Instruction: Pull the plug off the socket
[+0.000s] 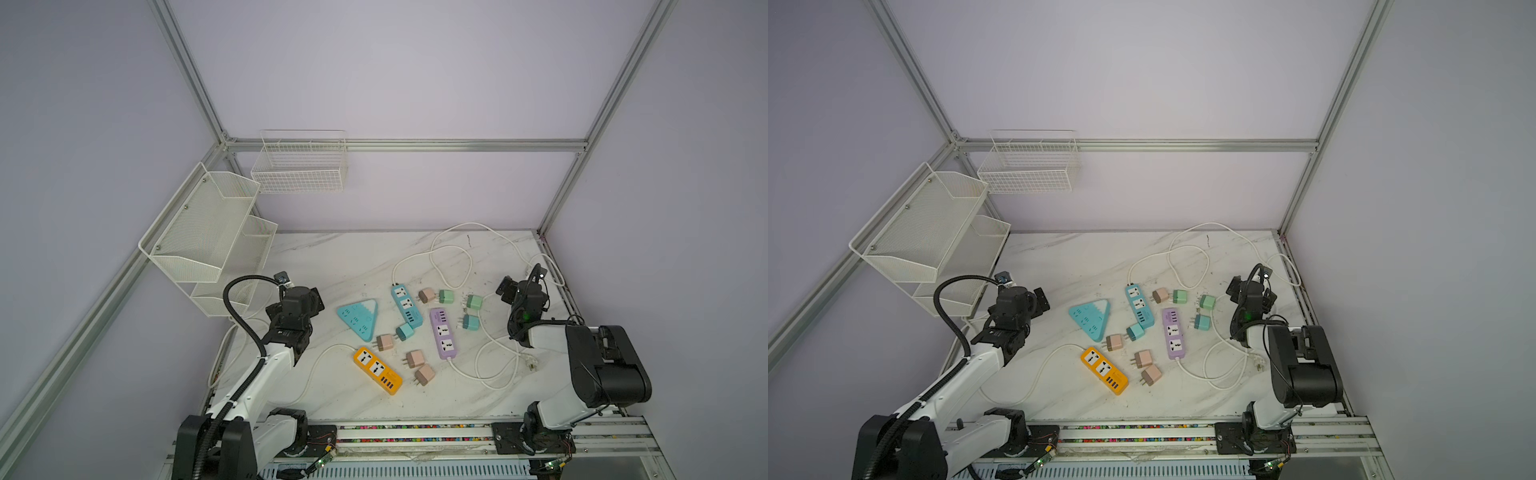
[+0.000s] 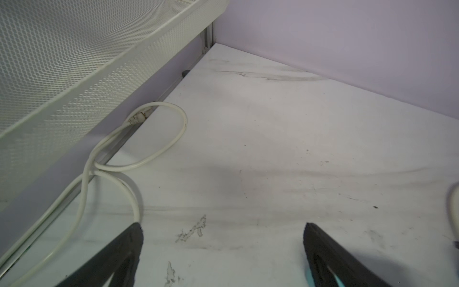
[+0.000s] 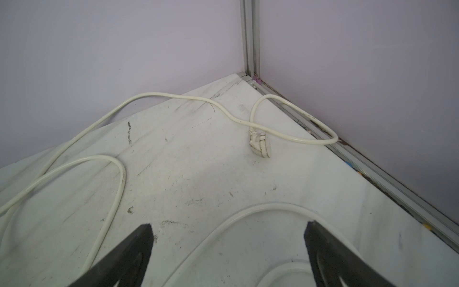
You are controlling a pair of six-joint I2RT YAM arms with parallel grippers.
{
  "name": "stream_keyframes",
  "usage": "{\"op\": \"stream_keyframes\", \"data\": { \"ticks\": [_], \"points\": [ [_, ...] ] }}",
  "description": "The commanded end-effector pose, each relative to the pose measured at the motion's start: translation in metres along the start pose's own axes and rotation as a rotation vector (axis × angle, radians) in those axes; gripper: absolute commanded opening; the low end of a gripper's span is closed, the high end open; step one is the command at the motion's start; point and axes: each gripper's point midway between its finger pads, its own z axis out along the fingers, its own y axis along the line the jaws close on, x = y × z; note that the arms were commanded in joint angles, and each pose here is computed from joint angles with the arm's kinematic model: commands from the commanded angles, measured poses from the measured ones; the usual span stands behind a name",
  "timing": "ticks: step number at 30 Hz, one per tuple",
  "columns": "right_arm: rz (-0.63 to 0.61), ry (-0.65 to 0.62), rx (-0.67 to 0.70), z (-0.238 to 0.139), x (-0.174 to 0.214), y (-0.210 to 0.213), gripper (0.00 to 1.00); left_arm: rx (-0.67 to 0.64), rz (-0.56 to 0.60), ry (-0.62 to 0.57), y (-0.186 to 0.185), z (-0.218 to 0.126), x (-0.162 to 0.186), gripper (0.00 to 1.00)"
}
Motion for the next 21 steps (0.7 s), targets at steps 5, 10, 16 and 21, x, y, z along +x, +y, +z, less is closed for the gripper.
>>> {"op": "stream_keyframes", "data": {
  "ticks": [5, 10, 16, 21],
  "points": [
    [-0.126, -0.196, -0.272, -0.001, -0.029, 0.050, 0.98, 0.058, 0.119, -0.305, -0.012, 0.018, -0.014, 1.00],
    [-0.181, -0.226, -0.334, -0.010, -0.016, 0.062, 0.98, 0.182, 0.125, -0.302, -0.034, 0.035, -0.005, 1.00],
    [-0.164, -0.227, -0.280, -0.008, -0.017, 0.056, 0.97, 0.164, 0.150, -0.236, -0.039, 0.055, 0.005, 1.00],
    [-0.160, -0.242, -0.284, -0.009, -0.018, 0.056, 0.97, 0.144, 0.126, -0.267, -0.033, 0.054, 0.002, 1.00]
  ]
}}
